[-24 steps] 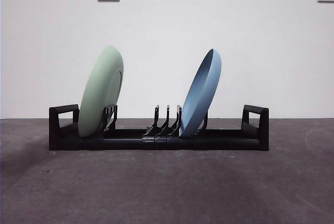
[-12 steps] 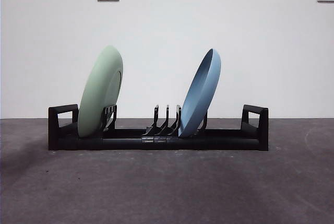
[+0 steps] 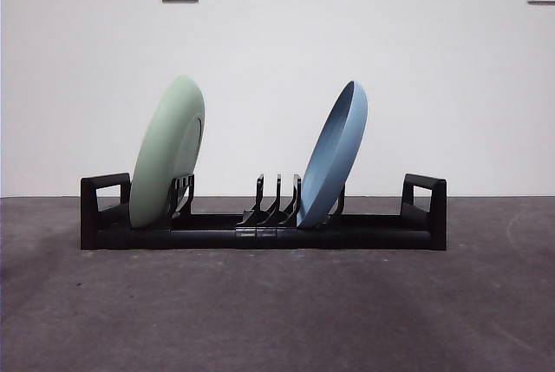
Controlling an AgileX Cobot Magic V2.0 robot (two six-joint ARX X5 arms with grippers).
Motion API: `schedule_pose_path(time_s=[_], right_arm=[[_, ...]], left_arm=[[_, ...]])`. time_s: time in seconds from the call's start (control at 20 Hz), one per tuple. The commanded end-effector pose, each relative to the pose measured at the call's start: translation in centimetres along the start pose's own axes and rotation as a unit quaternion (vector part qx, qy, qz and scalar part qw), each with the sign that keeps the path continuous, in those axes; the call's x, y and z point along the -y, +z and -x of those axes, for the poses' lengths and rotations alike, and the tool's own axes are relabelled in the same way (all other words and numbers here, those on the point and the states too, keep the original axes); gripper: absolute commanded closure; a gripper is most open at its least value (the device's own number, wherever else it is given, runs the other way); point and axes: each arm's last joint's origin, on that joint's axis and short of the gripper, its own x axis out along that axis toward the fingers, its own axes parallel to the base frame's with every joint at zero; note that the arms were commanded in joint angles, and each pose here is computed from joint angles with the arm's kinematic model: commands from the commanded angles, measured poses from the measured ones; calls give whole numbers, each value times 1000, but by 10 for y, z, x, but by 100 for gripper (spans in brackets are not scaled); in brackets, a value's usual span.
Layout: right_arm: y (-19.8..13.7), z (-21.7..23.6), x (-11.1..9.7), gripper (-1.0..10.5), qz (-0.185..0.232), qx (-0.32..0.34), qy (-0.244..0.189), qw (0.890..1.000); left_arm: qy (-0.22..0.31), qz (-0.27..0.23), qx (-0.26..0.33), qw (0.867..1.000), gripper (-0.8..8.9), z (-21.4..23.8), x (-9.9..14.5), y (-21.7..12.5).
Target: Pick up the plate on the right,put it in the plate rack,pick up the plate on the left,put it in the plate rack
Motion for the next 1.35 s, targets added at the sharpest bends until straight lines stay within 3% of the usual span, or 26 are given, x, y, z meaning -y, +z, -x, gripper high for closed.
schedule_pose_path(time_s=[0.05, 0.25, 0.55, 1.35], right_arm=[[-2, -1, 0, 946, -4, 0, -1, 1000], [-2, -1, 0, 946, -4, 0, -1, 1000], [-2, -1, 0, 946, -4, 0, -1, 1000], [-2, -1, 0, 946, -4, 0, -1, 1000]], left_arm=[[7, 9, 24, 1000, 817, -8, 0, -25], [6, 19, 12, 1000, 817, -15, 2, -58], [5, 50, -22, 999, 817, -18, 4, -81], [5, 55, -21, 998, 816, -18, 4, -81]])
